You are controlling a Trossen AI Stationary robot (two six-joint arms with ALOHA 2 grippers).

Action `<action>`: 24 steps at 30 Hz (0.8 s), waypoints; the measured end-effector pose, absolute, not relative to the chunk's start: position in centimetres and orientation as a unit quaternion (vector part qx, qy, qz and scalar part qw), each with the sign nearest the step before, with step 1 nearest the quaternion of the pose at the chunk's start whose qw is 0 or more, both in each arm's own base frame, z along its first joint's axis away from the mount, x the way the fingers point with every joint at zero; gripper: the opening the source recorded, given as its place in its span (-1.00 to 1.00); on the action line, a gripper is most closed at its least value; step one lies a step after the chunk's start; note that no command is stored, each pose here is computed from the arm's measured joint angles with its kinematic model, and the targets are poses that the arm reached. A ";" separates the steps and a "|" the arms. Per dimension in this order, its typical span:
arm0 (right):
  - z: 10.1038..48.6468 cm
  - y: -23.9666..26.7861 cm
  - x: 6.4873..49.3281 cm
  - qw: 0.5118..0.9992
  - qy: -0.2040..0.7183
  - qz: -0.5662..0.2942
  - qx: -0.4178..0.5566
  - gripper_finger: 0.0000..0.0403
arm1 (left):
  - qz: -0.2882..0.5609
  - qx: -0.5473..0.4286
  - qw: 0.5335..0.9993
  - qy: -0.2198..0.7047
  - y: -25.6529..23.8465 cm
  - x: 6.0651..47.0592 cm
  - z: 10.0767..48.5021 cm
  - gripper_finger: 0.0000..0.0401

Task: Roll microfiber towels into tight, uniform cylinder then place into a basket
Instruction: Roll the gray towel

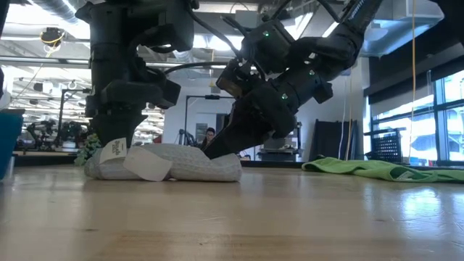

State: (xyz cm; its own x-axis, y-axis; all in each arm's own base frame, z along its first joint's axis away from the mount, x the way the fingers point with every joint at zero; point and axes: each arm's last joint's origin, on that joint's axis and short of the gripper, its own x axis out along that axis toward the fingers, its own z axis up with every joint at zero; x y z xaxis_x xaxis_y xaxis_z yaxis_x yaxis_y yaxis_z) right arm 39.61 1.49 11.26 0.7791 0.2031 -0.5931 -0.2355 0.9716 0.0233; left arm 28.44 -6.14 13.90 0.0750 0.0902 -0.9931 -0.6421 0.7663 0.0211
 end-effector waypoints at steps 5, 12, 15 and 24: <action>10.6 1.4 38.9 0.922 0.376 0.097 0.001 -0.26 | 0.259 -0.216 0.701 0.628 -6.1 28.5 13.9 -1.00; 9.8 1.3 38.1 0.922 0.381 0.072 0.003 -0.26 | 0.259 -0.216 0.705 0.624 -6.1 28.5 13.9 -1.00; 9.9 1.3 38.2 0.927 0.367 0.073 0.003 -0.26 | 0.259 -0.216 0.704 0.625 -6.1 28.5 13.9 -1.00; 10.0 1.4 38.4 0.932 0.346 0.108 0.017 -0.26 | 0.259 -0.214 0.702 0.628 -6.1 28.4 13.9 -1.00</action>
